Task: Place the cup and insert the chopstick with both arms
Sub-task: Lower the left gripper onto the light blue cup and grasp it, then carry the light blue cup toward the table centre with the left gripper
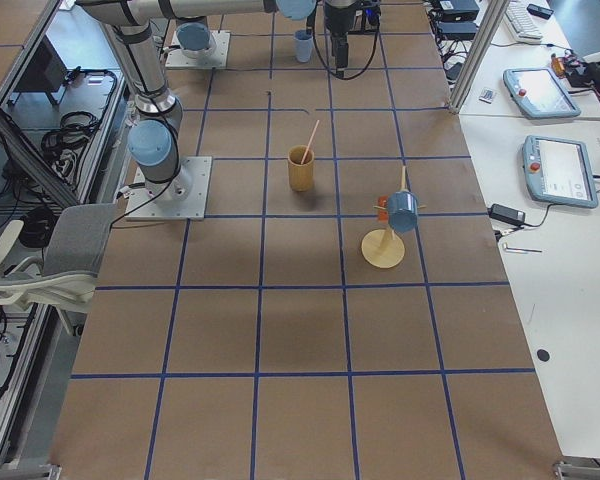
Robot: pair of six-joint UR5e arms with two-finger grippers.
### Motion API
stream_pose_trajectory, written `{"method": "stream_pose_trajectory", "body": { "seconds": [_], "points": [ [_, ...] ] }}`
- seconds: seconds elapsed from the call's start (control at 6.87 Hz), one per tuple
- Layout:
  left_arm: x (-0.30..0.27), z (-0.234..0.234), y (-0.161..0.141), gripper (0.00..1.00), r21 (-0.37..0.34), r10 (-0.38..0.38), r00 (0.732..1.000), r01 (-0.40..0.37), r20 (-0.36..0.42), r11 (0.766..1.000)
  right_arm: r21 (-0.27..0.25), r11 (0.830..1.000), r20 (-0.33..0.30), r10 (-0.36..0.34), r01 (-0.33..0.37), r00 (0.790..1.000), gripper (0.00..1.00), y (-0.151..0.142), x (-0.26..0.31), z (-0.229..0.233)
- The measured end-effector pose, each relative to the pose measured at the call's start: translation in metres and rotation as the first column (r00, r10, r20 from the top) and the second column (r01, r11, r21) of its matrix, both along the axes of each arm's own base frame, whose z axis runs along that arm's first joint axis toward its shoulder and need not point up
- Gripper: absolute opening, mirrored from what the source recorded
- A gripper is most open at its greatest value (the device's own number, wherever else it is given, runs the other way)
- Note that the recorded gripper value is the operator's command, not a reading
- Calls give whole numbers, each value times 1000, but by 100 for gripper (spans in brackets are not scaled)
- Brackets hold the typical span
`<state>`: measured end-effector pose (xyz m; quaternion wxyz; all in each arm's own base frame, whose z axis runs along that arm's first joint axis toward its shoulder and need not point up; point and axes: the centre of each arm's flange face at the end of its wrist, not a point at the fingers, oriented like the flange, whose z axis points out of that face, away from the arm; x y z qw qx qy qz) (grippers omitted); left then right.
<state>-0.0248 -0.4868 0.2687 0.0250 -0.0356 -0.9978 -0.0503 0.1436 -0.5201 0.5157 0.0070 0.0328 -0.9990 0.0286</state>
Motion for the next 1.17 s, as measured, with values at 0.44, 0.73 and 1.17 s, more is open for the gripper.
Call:
{"method": "stream_pose_trajectory", "body": {
  "seconds": [0.44, 0.73, 1.17],
  "points": [
    [5, -14, 7, 29, 34, 6, 1000, -6, -8, 999, 0, 1000, 1, 0, 0, 1000, 100, 0, 0, 0],
    [5, -21, 8, 0, 49, 11, 1000, -11, -14, 999, 0, 1000, 1, 0, 0, 1000, 100, 0, 0, 0],
    [-5, -19, 9, 0, 50, 13, 1000, -12, -17, 999, 0, 1000, 1, 0, 0, 1000, 100, 0, 0, 0]
  ]
}}
